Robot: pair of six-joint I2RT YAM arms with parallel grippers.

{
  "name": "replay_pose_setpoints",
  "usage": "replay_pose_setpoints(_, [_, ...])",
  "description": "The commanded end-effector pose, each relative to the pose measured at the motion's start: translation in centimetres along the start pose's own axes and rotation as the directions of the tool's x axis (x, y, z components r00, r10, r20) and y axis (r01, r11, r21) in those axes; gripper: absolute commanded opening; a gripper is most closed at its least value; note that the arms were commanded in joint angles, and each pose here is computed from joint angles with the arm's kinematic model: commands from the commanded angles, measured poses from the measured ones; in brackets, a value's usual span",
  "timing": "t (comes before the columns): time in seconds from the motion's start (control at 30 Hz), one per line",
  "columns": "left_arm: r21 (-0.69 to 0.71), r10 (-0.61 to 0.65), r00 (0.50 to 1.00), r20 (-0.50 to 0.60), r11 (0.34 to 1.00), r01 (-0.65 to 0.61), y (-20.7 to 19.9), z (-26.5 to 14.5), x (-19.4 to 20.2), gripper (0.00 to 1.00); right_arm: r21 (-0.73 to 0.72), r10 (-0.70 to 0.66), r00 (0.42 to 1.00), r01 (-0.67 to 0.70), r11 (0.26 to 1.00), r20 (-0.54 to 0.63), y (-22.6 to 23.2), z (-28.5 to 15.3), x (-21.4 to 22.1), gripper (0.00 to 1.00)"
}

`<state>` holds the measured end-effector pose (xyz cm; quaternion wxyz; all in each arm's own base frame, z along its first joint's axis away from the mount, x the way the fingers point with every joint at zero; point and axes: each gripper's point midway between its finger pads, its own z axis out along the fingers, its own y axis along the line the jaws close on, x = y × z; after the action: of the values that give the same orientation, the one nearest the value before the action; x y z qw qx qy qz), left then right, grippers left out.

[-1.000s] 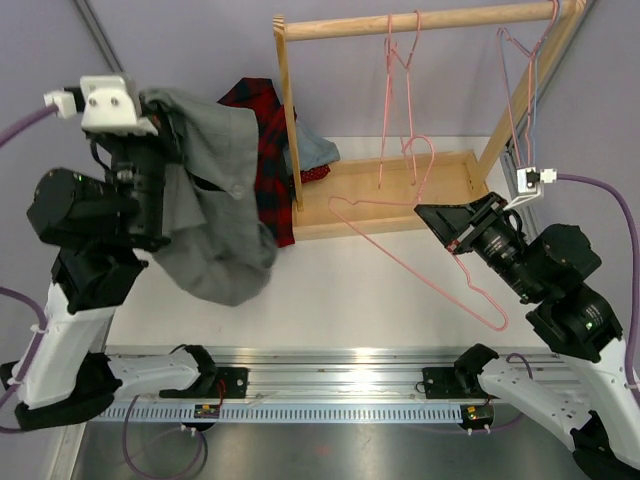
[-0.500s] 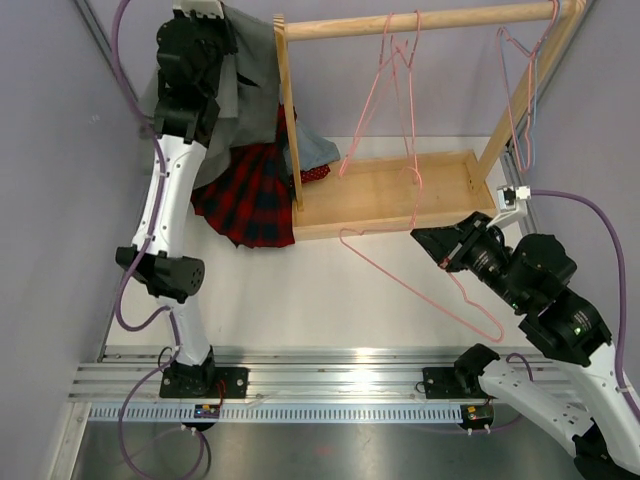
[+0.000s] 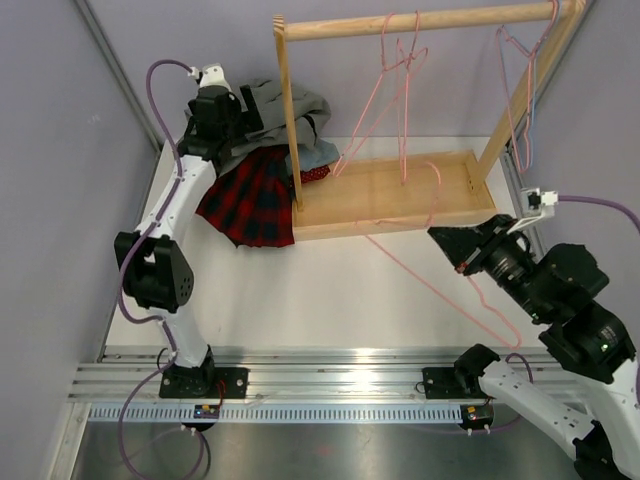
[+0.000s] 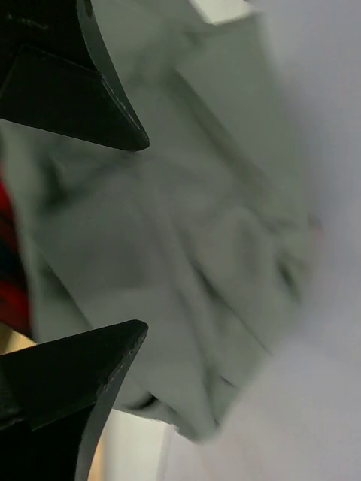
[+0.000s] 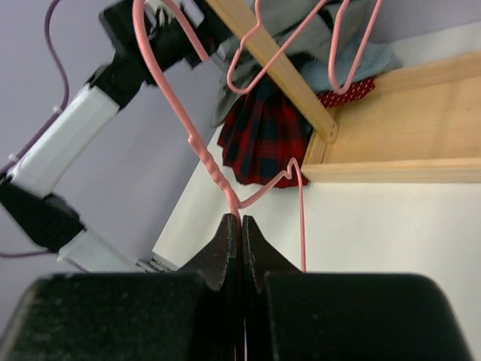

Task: Remove the skirt from the hanger

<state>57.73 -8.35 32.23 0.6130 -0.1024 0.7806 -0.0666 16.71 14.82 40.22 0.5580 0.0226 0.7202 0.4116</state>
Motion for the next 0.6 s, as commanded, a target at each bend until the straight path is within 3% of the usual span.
replay_pose_setpoints(0.0, [-0.02, -0.093, 0.98, 0.176, 0.995, 0.097, 1.3, -9.1, -7.0, 0.99, 0.058, -0.086, 0.983, 0.077, 0.995, 0.163, 1.0, -1.1, -5.8, 0.0])
replay_pose_setpoints(0.07, [-0.026, -0.083, 0.982, 0.169, 0.996, 0.089, 2.2, -14.0, -7.5, 0.99, 0.131, -0.118, 0.971, 0.091, 0.987, 0.208, 0.5, -1.4, -7.7, 0.0])
replay_pose_setpoints(0.17, [-0.021, -0.065, 0.993, 0.098, 0.998, 0.067, 3.5, -19.7, -5.3, 0.99, 0.209, -0.148, 0.946, 0.088, 0.974, 0.29, 0.8, -2.0, -11.5, 0.0])
replay_pose_setpoints(0.23, [-0.019, -0.041, 0.999, 0.0, 0.999, 0.041, 4.4, -21.8, -1.5, 0.99, 0.226, -0.169, 0.929, 0.096, 0.969, 0.329, 1.9, -2.2, -13.9, 0.0])
replay_pose_setpoints(0.27, [0.0, -0.044, 0.999, 0.031, 0.999, 0.044, 4.7, -24.7, -1.8, 0.99, 0.236, -0.175, 0.918, 0.093, 0.967, 0.356, 2.5, -2.1, -15.4, 0.0])
replay_pose_setpoints(0.33, [0.006, -0.025, 0.999, -0.036, 1.0, 0.026, 5.6, -26.6, 1.6, 0.99, 0.263, -0.199, 0.914, 0.107, 0.959, 0.353, 2.8, -1.9, -16.4, 0.0])
replay_pose_setpoints(0.4, [0.03, -0.012, 1.0, -0.019, 0.999, 0.012, 6.2, -29.5, 2.2, 0.99, 0.302, -0.224, 0.911, 0.118, 0.946, 0.347, 3.3, -0.9, -17.9, 0.0])
replay_pose_setpoints(0.43, [0.024, 0.011, 0.997, -0.074, 1.0, -0.009, 6.8, -29.9, 4.5, 0.99, 0.329, -0.243, 0.916, 0.133, 0.935, 0.319, 3.0, -0.4, -17.8, 0.0])
replay_pose_setpoints(0.57, [-0.013, 0.062, 0.99, -0.126, 0.998, -0.064, 9.0, -32.0, 8.1, 0.99, 0.344, -0.263, 0.906, 0.143, 0.928, 0.332, 3.3, 1.9, -18.7, 0.0])
